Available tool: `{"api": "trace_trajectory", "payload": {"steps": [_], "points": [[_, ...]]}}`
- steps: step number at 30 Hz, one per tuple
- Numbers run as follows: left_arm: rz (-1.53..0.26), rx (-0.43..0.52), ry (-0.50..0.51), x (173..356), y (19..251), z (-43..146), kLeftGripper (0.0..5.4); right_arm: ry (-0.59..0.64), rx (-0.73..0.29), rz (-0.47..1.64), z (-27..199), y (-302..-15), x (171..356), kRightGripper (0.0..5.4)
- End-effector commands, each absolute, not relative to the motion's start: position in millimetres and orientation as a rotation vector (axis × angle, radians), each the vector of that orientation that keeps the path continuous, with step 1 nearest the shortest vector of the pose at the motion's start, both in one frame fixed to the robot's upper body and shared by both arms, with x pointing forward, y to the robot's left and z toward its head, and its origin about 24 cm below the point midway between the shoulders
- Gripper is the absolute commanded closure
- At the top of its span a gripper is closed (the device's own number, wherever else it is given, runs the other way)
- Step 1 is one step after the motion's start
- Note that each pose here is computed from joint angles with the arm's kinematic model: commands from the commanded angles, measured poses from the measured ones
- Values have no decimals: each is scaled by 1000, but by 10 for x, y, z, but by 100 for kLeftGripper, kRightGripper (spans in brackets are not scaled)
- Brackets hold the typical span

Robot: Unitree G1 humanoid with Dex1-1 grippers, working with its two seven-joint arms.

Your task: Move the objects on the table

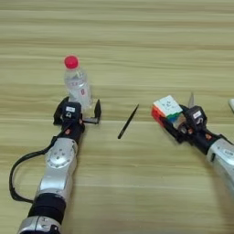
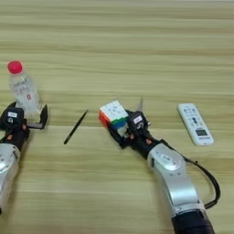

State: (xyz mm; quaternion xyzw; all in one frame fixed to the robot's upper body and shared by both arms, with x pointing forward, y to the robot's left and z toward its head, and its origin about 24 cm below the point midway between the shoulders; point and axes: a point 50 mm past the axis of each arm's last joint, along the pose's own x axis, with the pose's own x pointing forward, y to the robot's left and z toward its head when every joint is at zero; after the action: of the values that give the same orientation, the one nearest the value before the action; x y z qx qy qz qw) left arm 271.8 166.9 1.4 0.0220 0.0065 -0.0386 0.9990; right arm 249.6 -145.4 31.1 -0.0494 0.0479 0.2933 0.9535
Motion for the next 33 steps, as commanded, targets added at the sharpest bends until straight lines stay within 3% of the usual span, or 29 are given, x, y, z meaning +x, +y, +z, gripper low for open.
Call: {"api": "trace_trajectory", "payload": {"steps": [1,4,5,8,18,33], "points": [[-75,50,1,2734,1654,35,0,129,-96,636,299,-1423,2457,206],[-75,50,2,2736,1651,34,0,155,-107,651,259,-1413,2446,206],[-75,50,2,2737,1650,33,0,164,-110,654,245,-1411,2446,169],[-75,50,2,2740,1647,33,0,175,-121,662,222,-1403,2446,137],[-76,51,6,2748,1644,27,0,13,-122,642,424,-1385,2493,9],[-80,54,6,2737,1649,21,0,-224,-43,490,739,-1510,2638,4]]}}
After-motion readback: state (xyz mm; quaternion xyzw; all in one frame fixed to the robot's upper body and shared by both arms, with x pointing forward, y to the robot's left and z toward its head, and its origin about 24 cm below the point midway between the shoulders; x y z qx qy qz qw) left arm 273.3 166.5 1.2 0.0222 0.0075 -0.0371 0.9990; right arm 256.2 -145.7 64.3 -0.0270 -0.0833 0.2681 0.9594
